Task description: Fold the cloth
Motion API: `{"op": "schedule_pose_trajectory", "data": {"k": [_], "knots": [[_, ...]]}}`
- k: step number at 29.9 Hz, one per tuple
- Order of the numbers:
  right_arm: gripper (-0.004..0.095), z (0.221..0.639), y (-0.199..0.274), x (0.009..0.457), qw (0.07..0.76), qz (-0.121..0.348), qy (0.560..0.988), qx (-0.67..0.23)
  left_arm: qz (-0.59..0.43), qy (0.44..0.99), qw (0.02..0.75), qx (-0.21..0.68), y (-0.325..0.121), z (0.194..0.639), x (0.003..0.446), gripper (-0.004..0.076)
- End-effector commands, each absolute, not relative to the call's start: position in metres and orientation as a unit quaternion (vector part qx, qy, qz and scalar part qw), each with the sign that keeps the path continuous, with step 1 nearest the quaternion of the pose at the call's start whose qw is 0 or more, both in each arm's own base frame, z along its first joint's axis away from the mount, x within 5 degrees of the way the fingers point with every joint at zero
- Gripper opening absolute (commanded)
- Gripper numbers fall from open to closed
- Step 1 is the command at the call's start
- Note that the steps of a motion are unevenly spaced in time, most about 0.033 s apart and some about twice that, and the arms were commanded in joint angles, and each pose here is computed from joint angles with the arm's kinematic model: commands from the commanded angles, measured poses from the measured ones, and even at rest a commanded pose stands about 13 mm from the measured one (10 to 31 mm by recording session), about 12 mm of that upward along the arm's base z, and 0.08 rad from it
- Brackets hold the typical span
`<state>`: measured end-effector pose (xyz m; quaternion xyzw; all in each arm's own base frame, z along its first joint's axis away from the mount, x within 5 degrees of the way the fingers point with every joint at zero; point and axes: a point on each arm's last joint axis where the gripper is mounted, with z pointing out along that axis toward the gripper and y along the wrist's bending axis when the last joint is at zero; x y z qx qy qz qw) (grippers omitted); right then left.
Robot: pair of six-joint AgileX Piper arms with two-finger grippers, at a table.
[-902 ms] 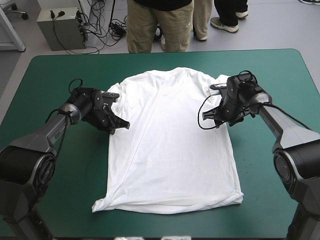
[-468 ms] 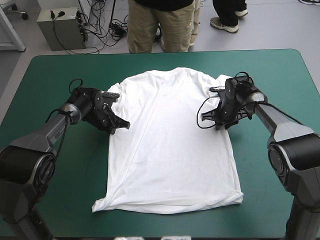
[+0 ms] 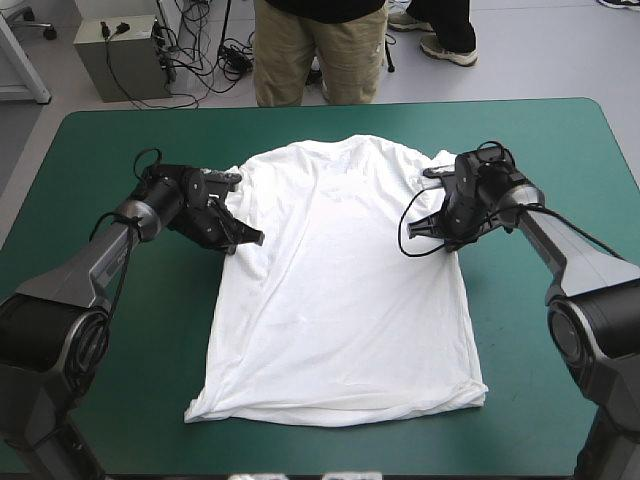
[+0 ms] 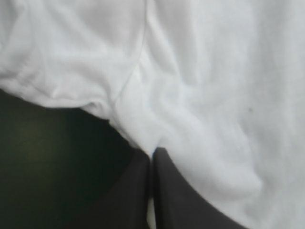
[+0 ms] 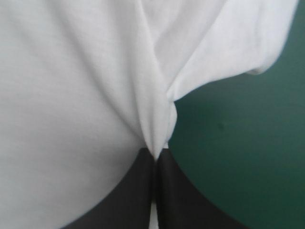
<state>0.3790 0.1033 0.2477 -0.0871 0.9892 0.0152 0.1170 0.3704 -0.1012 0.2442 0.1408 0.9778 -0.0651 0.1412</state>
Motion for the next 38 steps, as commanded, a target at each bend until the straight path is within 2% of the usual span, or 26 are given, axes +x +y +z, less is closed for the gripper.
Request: {"op": "schedule_pose_trajectory", "data": {"k": [1, 14, 22, 28, 34, 38], "knots": [[-0.0017, 0.314, 0.094, 0.362, 0.217, 0.011, 0.972, -0.09, -0.082, 0.959, 0.229, 0.146, -0.103, 0.312, 0.363, -0.0009], [-0.0017, 0.452, 0.076, 0.302, 0.418, 0.033, 0.904, -0.081, -0.074, 0.887, 0.425, 0.163, -0.088, 0.452, 0.318, -0.0009], [-0.0017, 0.515, 0.069, 0.275, 0.494, 0.051, 0.865, -0.074, -0.081, 0.837, 0.517, 0.158, -0.078, 0.512, 0.277, -0.0009], [-0.0017, 0.544, 0.065, 0.259, 0.533, 0.059, 0.841, -0.072, -0.084, 0.799, 0.575, 0.153, -0.073, 0.542, 0.259, -0.0009], [-0.0017, 0.545, 0.065, 0.261, 0.54, 0.057, 0.836, -0.075, -0.084, 0.788, 0.59, 0.151, -0.073, 0.547, 0.261, -0.0009], [-0.0017, 0.542, 0.068, 0.277, 0.559, 0.048, 0.824, -0.076, -0.085, 0.78, 0.602, 0.148, -0.076, 0.545, 0.271, -0.0009]]}}
